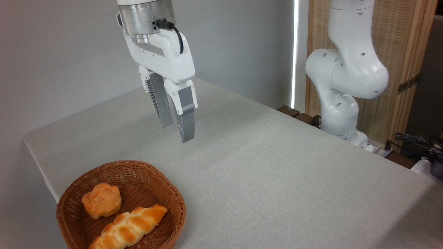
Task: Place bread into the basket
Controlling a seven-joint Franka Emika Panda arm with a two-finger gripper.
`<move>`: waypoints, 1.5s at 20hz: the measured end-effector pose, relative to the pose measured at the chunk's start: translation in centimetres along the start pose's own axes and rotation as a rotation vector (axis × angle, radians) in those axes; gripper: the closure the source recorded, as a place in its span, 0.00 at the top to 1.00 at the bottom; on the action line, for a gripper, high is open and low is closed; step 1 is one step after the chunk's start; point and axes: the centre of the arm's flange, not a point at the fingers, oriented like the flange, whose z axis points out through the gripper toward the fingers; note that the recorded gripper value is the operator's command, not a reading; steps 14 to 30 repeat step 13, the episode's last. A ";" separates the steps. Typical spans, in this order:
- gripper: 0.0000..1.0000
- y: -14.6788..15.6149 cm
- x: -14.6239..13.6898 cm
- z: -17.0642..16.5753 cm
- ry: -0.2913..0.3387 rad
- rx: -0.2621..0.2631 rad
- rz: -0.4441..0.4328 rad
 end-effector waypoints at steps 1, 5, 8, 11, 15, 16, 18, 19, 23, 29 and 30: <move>1.00 0.0 0.0 0.0 0.004 -0.003 -0.002; 1.00 -0.2 -0.1 -0.2 0.028 -0.019 -0.017; 1.00 -0.5 -0.4 -0.5 0.043 -0.025 -0.040; 1.00 -0.7 -0.6 -0.6 0.050 -0.028 -0.050; 1.00 -0.7 -0.6 -0.6 0.050 -0.028 -0.050; 1.00 -0.7 -0.6 -0.6 0.050 -0.028 -0.050; 1.00 -0.7 -0.6 -0.6 0.050 -0.028 -0.050; 1.00 -0.7 -0.6 -0.6 0.050 -0.028 -0.050; 1.00 -0.7 -0.6 -0.6 0.050 -0.028 -0.050; 1.00 -0.7 -0.6 -0.6 0.050 -0.028 -0.050; 1.00 -0.7 -0.6 -0.6 0.050 -0.028 -0.050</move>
